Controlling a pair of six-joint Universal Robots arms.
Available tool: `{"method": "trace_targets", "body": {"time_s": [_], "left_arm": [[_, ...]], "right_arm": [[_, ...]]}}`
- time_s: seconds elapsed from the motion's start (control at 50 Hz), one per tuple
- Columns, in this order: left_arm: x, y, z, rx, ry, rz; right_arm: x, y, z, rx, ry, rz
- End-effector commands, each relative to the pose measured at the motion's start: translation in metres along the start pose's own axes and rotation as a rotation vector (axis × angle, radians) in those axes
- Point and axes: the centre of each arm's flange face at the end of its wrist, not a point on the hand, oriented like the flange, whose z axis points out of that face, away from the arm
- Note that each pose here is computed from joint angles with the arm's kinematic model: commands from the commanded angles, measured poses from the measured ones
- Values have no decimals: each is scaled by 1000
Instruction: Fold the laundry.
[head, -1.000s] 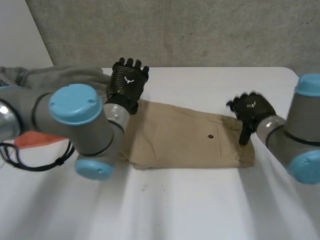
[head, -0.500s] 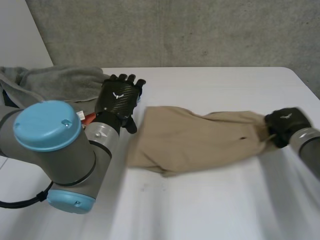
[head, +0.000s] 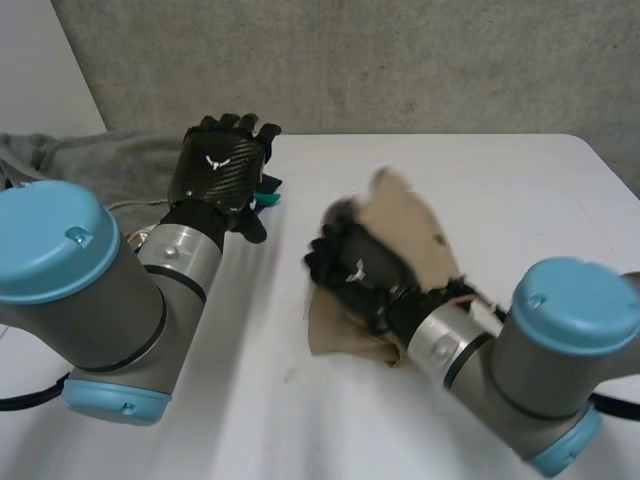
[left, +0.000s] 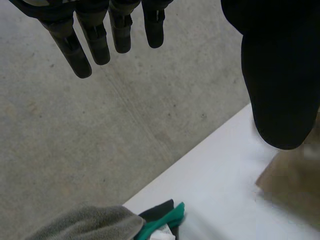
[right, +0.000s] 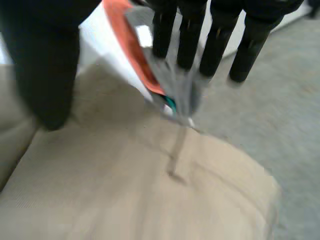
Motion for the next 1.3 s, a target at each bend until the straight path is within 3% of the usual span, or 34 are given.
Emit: {"method": "trace_targets", "body": {"time_s": [0.02,0.08,0.1,0.18,0.26,0.34,0.44,0.58,0.76,0.86,0.96,1.08,1.16,1.3], "left_arm": [[-2,-20,11,65,-15,-16],[2,-27,19,93,-7,-21],[6,-26,21,92,2,-21],[36,-27,29,109,69,-29],[73,-10,36,56,156,-24],[105,14,35,-29,234,-5],[123,49,37,-152,278,24],[116,85,35,-322,285,61],[103,102,21,-489,290,87],[100,81,18,-455,289,46],[83,31,15,-352,264,1],[79,-2,7,-224,331,-37],[70,-27,-1,-135,436,-78],[68,-46,-24,-88,652,-201]], "right_arm": [[34,-9,-8,-3,102,148],[79,-6,-22,-17,226,319],[102,-3,-31,-13,288,454],[138,14,-47,-2,400,756],[155,29,-60,-48,461,856],[152,49,-60,-158,445,870],[132,85,-46,-352,342,844],[92,102,-28,-524,125,815],[71,114,-16,-559,64,774],[91,106,-17,-513,128,745],[127,86,-27,-442,337,702],[136,94,-54,-474,491,775],[120,105,-66,-527,493,874],[80,105,-73,-529,347,1009]]}}
